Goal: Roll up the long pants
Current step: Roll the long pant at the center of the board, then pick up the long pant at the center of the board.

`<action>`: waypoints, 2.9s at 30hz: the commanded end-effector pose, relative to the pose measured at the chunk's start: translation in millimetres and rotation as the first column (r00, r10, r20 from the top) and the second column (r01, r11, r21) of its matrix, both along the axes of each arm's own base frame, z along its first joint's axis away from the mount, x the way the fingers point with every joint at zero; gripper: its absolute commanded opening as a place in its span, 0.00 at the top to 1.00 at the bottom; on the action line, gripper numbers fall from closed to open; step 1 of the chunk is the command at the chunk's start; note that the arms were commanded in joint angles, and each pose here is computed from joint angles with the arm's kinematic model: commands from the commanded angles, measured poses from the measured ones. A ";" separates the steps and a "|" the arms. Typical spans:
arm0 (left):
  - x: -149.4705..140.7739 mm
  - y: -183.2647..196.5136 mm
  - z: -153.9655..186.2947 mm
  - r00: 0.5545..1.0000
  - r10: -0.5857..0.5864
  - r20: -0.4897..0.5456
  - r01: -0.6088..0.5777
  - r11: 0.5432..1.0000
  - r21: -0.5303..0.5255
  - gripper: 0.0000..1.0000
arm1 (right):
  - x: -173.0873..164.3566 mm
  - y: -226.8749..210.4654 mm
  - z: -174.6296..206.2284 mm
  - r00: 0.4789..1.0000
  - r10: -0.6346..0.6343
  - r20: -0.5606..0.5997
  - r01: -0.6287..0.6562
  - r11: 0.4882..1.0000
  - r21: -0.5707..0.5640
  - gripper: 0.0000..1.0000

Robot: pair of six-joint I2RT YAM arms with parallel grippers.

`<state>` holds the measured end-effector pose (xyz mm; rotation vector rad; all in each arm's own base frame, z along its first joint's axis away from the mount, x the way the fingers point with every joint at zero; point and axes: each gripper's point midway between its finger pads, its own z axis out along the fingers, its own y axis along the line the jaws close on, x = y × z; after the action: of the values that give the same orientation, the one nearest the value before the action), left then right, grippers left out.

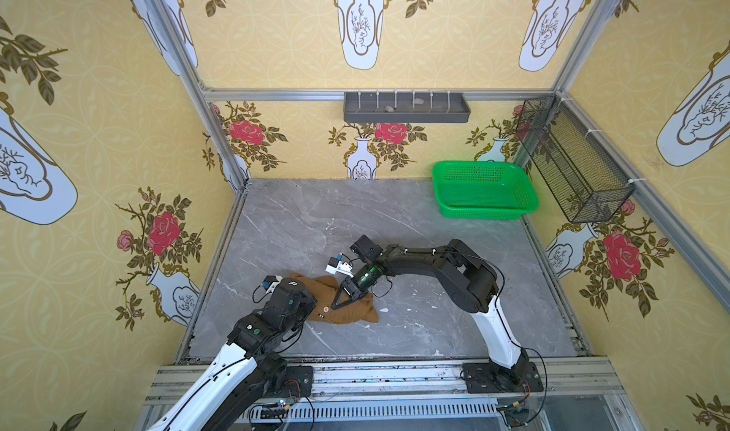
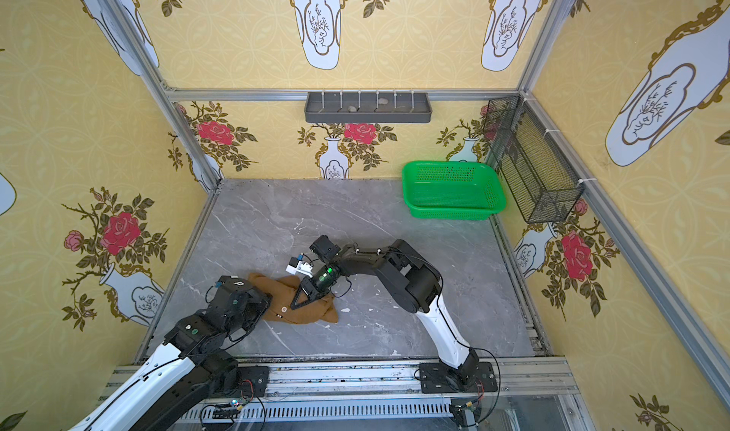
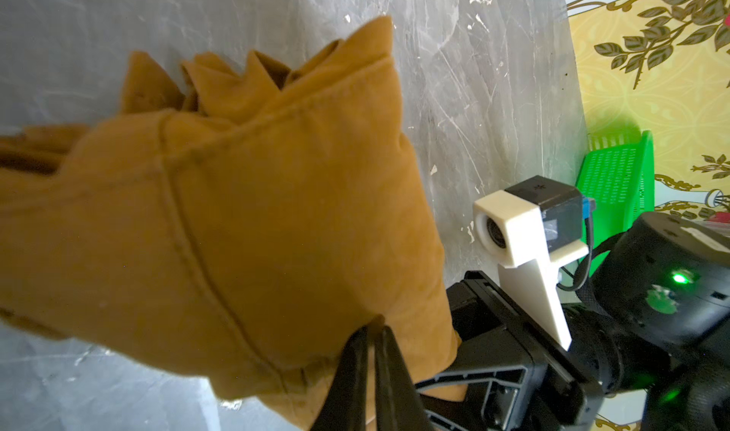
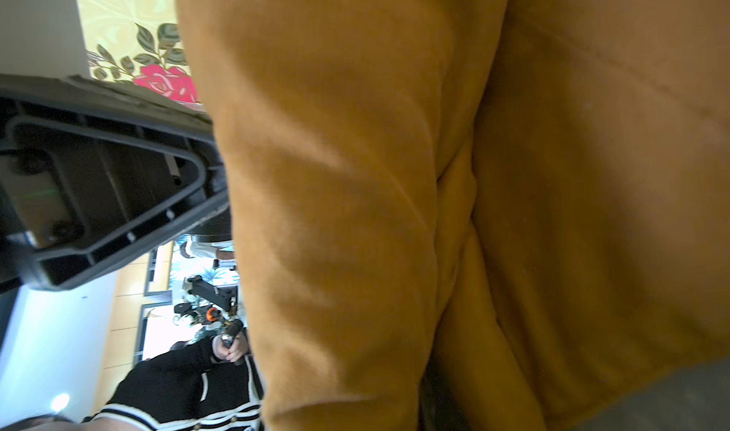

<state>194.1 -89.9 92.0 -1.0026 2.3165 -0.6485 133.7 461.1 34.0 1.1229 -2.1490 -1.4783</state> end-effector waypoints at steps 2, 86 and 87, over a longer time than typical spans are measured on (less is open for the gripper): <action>-16.3 32.6 -27.7 0.992 0.058 -0.115 -0.035 0.980 0.198 0.87 | -17.0 -83.6 -90.0 0.996 -0.092 0.018 0.085 0.811 -0.579 0.82; -37.9 36.3 -76.7 0.972 0.017 -0.233 0.040 0.971 0.236 0.90 | 30.5 36.7 35.0 0.118 0.305 0.945 -0.521 0.829 -0.203 0.02; -36.9 35.4 -76.4 0.973 0.012 -0.232 0.045 0.971 0.237 0.90 | 27.6 35.9 27.7 0.127 0.318 0.939 -0.529 0.823 -0.207 0.03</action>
<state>205.1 -68.6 54.1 -1.0061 2.2778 -0.4505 193.2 493.1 67.9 3.1000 -1.9143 -0.3824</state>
